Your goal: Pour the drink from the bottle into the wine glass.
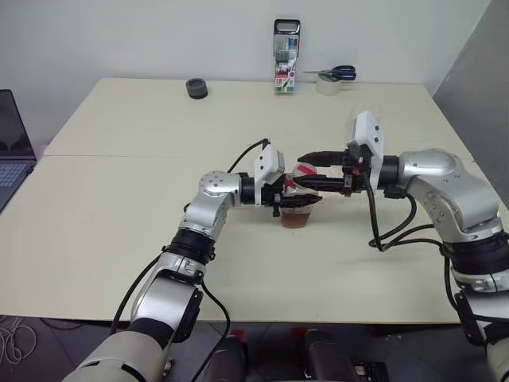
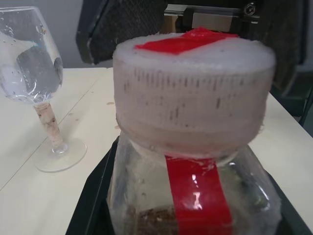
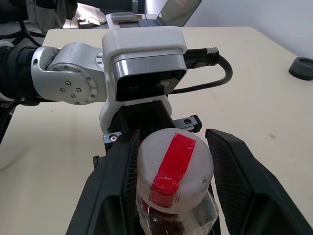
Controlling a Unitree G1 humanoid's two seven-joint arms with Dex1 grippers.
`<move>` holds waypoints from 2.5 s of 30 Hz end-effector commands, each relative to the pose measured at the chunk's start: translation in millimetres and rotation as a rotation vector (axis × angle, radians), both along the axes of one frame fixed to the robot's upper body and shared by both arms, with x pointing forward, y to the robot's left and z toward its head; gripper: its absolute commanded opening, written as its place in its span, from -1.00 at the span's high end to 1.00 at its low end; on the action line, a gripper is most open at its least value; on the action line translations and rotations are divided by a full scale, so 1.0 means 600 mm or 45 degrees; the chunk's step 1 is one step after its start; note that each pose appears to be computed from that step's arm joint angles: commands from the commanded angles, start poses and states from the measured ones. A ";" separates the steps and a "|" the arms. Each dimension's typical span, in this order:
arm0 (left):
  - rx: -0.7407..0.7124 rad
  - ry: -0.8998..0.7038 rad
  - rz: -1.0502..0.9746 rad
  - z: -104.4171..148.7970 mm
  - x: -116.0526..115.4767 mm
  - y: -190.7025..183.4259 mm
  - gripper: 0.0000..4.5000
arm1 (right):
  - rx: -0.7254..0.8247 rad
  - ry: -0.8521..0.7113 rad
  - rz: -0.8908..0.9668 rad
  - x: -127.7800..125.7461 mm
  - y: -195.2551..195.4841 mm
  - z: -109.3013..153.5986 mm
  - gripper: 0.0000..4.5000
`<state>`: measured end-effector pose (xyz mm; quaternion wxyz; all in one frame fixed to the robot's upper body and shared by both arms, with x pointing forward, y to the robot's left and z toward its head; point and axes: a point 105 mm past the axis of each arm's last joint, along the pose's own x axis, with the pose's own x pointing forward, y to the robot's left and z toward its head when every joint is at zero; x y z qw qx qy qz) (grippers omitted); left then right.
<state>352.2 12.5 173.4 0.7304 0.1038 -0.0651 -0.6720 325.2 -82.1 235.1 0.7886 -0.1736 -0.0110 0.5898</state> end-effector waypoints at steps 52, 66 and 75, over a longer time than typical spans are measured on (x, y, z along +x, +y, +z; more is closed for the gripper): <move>-0.053 -0.057 -0.028 0.046 0.004 -0.007 0.22 | 0.204 -0.171 -0.210 -0.041 0.028 0.006 0.16; -0.071 -0.063 0.030 0.049 0.017 -0.004 0.22 | 0.019 -0.120 -0.184 0.009 -0.042 0.036 -0.60; -0.080 -0.052 0.078 0.045 0.028 -0.008 0.22 | 0.300 -0.173 -0.558 -0.060 -0.020 0.016 -0.76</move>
